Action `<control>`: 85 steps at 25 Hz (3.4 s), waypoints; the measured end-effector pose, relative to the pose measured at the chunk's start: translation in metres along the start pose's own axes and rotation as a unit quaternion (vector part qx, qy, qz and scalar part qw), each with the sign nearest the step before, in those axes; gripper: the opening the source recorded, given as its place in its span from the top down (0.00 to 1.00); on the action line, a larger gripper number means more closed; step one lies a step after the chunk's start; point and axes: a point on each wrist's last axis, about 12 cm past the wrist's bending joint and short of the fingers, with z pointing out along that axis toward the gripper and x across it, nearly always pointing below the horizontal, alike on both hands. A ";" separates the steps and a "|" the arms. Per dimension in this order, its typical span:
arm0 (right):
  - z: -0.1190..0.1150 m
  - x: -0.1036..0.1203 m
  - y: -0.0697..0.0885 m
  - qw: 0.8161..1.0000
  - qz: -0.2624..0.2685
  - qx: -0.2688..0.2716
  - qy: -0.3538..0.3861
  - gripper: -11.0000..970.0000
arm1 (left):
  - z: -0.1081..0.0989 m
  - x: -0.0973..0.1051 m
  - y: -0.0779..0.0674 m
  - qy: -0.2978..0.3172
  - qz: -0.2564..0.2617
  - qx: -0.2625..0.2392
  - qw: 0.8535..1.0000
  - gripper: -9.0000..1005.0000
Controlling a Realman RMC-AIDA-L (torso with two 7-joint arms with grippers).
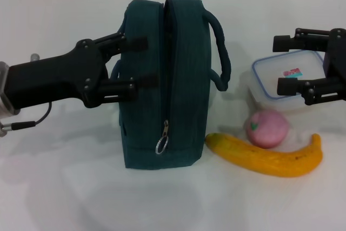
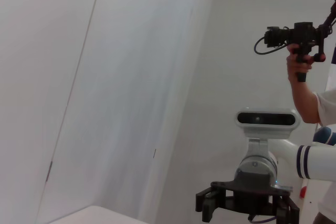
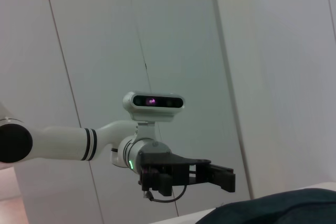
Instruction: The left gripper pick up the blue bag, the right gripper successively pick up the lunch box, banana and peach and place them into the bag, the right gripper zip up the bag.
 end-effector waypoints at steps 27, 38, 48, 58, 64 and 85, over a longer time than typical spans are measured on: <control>-0.008 0.007 0.000 1.000 0.003 0.017 0.003 0.09 | -0.011 -0.070 0.035 0.091 -0.095 -0.113 0.985 0.13; -0.023 0.020 0.006 0.998 0.011 0.054 0.002 0.09 | -0.001 -0.089 0.053 0.195 -0.224 -0.177 0.938 0.13; -0.025 0.025 0.004 0.998 0.010 0.068 0.003 0.09 | 0.023 -0.088 0.056 0.233 -0.259 -0.163 0.923 0.14; -0.025 0.032 0.003 0.997 0.014 0.080 0.001 0.09 | 0.040 -0.084 0.064 0.272 -0.287 -0.170 0.903 0.16; -0.026 0.037 0.004 0.996 0.022 0.082 -0.001 0.09 | 0.041 -0.086 0.066 0.277 -0.284 -0.174 0.901 0.17; -0.029 0.055 0.014 0.995 0.052 0.091 -0.003 0.09 | 0.040 -0.082 0.069 0.313 -0.279 -0.196 0.886 0.53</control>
